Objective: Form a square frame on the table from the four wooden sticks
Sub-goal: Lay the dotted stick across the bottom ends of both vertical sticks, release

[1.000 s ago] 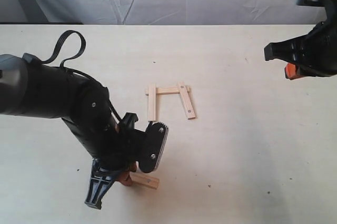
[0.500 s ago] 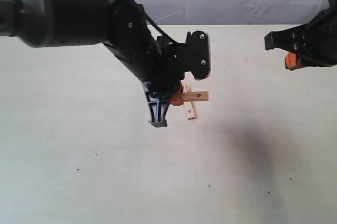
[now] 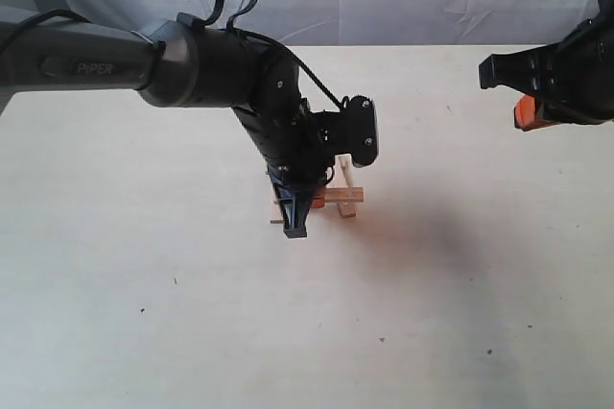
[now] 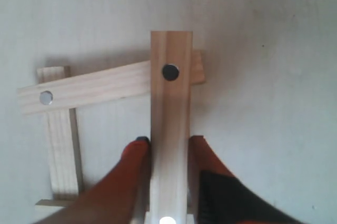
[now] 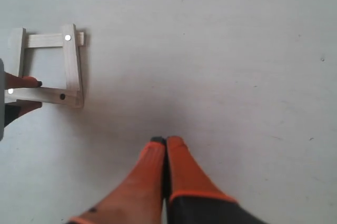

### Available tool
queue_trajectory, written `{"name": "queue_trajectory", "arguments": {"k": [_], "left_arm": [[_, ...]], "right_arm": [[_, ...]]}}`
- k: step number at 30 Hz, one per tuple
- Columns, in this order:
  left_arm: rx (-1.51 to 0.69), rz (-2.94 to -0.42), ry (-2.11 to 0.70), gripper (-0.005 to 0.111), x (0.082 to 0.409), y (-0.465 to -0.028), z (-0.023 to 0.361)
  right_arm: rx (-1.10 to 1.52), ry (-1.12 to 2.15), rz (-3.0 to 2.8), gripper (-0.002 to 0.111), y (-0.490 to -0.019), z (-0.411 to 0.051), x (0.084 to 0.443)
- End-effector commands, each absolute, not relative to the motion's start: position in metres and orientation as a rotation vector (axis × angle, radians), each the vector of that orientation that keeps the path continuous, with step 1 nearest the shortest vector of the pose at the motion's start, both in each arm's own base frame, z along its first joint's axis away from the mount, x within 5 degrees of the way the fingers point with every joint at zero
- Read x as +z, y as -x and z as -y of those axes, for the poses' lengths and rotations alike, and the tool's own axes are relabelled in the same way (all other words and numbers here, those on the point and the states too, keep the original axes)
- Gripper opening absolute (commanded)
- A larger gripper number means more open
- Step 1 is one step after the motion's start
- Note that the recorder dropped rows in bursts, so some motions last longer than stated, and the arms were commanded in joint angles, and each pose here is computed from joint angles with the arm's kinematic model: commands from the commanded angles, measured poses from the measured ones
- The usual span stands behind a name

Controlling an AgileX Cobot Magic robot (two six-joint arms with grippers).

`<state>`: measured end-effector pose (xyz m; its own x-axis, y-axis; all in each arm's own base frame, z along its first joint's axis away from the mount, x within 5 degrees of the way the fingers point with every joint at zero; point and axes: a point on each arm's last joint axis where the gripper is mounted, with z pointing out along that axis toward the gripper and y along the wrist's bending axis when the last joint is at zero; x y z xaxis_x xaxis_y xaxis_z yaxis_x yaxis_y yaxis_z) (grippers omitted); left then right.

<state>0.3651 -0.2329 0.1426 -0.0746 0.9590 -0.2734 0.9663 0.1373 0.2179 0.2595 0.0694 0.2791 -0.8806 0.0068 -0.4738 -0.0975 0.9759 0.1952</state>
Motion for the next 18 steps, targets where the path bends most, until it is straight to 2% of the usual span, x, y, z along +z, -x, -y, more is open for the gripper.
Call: {"name": "queue_trajectory", "arguments": {"k": [1,5,16,18], "left_arm": [[-0.009,-2.055,-1.873,0.0,0.1415,-0.3683,0.2329],[-0.008,-2.066,-1.887,0.0,0.1319,-0.369,0.233],[-0.003,-2.061,-1.879,0.0,0.1322,-0.3698,0.2333],[-0.003,-2.062,-1.879,0.003,0.1322,-0.3698,0.2333]], "right_arm": [[0.3,0.064,-2.613,0.0,-0.2593,-0.0683,0.284],[0.303,0.061,-2.612,0.0,-0.2594,-0.0685,0.2841],[0.304,0.062,-2.605,0.0,-0.26,-0.0685,0.2844],[0.307,0.06,-2.605,0.0,-0.2599,-0.0687,0.2845]]}}
